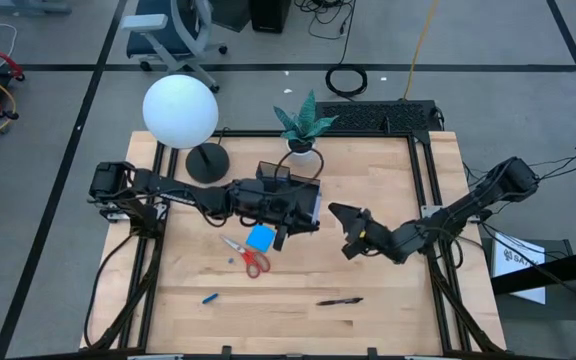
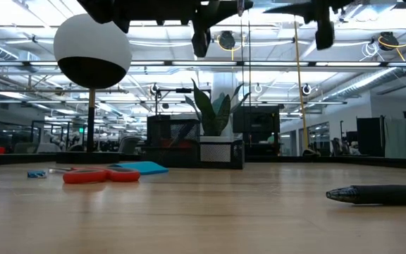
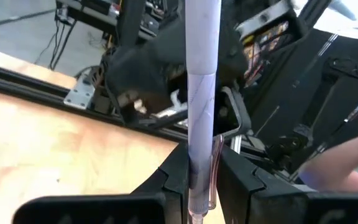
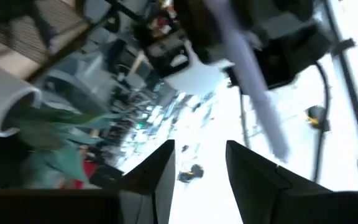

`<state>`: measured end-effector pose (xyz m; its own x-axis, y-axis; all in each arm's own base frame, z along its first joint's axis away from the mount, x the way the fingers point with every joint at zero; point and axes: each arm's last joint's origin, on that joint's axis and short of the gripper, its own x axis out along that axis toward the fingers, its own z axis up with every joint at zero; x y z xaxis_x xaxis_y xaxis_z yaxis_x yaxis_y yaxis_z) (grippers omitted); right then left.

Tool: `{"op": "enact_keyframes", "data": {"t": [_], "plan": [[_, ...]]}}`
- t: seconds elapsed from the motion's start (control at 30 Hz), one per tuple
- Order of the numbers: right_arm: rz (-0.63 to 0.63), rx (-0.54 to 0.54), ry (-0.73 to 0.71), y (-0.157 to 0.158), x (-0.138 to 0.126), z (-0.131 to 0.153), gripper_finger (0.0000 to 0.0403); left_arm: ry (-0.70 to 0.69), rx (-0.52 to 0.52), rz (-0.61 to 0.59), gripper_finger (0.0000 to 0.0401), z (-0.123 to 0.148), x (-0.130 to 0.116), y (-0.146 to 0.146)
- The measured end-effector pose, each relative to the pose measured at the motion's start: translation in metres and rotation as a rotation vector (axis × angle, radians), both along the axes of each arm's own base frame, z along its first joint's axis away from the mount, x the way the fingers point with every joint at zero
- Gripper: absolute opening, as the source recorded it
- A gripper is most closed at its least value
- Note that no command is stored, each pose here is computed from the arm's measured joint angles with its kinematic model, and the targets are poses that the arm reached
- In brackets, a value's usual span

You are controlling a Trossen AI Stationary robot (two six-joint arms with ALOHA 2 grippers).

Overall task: Pick and place office supplies into organizer
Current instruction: Put the purple pen into the desk organizer

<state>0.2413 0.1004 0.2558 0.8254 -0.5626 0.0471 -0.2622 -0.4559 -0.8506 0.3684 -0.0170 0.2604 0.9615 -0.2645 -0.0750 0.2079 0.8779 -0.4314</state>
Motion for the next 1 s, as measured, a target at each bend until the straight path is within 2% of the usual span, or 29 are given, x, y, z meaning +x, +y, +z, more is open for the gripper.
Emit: {"op": "enact_keyframes", "data": {"t": [0.3,0.77,1.0], "plan": [[0.178,-0.134,0.049,0.013,-0.002,0.002,0.0135,0.025,-0.027,-0.001,0.0057,-0.002,0.000,-0.002],[0.290,-0.245,0.093,0.009,0.008,-0.005,0.0139,0.006,-0.043,0.004,0.0057,0.001,0.000,-0.002],[0.273,-0.268,0.089,-0.003,0.018,-0.008,0.0139,-0.004,-0.046,0.009,0.0057,0.002,0.000,-0.002]]}}
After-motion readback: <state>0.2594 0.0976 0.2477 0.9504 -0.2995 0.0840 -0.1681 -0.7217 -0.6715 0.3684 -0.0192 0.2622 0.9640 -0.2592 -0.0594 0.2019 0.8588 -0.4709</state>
